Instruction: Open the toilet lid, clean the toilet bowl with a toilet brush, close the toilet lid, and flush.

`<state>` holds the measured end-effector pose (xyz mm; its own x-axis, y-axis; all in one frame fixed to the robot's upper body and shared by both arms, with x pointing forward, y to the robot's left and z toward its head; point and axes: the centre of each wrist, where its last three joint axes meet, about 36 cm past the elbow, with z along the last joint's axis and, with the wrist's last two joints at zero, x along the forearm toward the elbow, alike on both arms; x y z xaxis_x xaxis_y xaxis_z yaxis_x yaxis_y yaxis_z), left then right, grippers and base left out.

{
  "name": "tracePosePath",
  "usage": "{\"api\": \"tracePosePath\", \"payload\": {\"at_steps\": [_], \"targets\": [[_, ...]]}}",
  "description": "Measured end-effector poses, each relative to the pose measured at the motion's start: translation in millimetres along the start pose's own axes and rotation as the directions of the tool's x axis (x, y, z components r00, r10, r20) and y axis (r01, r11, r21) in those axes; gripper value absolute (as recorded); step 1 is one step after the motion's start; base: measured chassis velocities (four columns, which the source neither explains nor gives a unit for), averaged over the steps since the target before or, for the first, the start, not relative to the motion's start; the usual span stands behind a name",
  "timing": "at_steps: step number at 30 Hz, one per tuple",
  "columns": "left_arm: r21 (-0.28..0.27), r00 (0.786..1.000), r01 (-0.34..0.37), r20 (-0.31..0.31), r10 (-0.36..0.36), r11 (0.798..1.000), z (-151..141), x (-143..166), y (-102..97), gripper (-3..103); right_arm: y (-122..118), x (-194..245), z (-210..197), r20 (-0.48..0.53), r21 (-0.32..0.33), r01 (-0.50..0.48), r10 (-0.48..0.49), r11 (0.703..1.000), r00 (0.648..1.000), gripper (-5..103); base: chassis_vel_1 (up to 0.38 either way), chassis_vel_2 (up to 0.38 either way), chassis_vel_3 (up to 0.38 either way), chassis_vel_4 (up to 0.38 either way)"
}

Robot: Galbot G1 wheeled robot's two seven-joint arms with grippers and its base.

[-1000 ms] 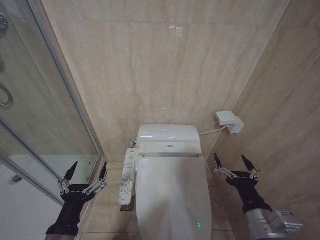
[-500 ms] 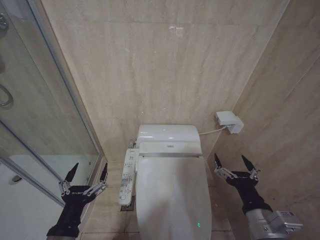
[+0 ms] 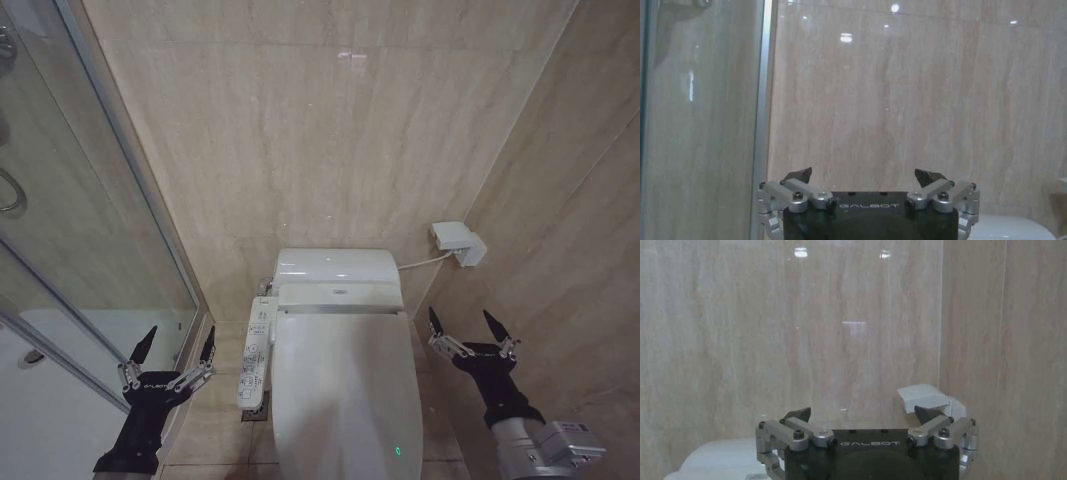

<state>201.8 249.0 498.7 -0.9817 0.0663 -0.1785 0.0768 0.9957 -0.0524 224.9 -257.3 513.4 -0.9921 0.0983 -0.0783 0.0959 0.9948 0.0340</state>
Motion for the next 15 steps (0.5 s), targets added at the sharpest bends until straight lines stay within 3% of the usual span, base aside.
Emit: {"api": "tracePosePath", "payload": {"at_steps": [15], "targets": [[0.0, 1.0, 0.0, 0.0, 0.0, 1.0, 0.2, 0.0, 0.1, 100, 0.0, 0.0, 0.0, 0.0, 0.0, 0.0, 0.0, 1.0, 1.0, 100, 0.168, -0.173, -0.176, 0.183]]}}
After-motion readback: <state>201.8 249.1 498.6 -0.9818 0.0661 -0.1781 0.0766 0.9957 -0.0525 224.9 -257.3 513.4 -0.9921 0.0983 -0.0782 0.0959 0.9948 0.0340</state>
